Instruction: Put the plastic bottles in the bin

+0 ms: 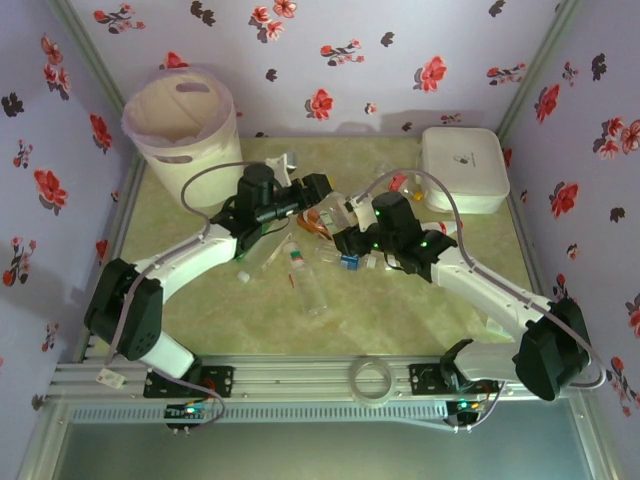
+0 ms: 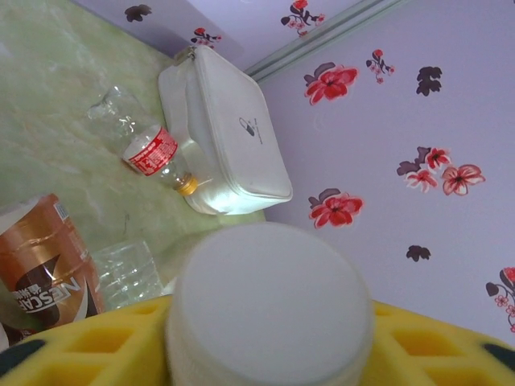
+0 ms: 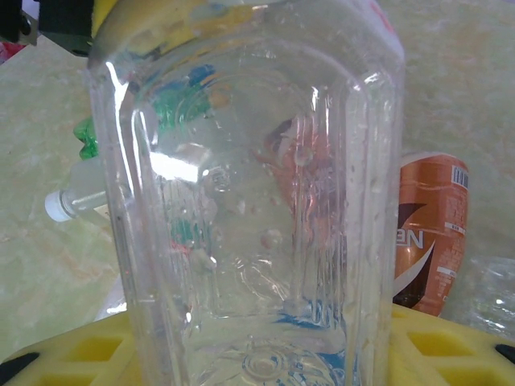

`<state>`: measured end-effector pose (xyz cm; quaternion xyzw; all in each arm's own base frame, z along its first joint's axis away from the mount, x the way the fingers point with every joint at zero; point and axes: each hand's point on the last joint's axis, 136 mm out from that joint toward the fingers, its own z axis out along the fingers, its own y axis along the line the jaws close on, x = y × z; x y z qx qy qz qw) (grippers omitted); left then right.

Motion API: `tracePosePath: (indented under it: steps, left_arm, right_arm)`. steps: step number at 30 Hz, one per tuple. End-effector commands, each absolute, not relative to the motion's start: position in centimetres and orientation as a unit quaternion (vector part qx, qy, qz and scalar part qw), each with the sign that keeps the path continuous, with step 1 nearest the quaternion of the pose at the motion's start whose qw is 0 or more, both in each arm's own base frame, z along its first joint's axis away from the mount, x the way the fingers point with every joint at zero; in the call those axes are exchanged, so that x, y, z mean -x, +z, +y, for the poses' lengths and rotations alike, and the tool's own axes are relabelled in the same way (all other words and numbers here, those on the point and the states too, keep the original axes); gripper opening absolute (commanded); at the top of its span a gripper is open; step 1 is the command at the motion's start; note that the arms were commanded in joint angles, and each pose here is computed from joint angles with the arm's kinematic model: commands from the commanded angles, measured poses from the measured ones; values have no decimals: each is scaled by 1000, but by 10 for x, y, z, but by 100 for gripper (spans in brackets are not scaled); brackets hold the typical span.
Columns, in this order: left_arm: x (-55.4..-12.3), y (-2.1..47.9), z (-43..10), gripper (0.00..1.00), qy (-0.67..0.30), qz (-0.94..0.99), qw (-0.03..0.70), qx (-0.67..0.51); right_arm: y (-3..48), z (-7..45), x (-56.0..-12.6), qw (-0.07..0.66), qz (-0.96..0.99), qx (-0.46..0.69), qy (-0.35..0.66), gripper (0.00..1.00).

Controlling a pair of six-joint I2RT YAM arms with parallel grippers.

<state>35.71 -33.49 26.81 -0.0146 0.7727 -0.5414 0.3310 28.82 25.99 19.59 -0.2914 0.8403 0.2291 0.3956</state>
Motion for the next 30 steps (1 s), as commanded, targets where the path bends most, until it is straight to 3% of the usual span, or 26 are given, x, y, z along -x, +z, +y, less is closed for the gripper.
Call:
tracePosePath:
  steps: [1,7,12,15,21,30]
  left_arm:
    - [-358,287,-344,45,-559,754,345,-3]
    - [-358,287,-344,35,-555,756,346,-7]
    - [-365,293,-339,34,-544,760,356,-12]
    - [-377,309,-328,32,-530,759,378,-16]
    - [-417,378,-284,25,-498,740,453,-13]
    - [-474,483,-175,1,-436,682,585,45]
  right_arm:
    - [199,266,-288,400,835,289,242,35]
    - [201,267,-288,401,833,290,247,39]
    - [212,255,-286,419,831,287,226,87]
    - [230,236,-285,445,829,272,202,99]
    - [248,187,-282,435,857,188,201,99]
    - [202,155,-284,354,915,87,171,99]
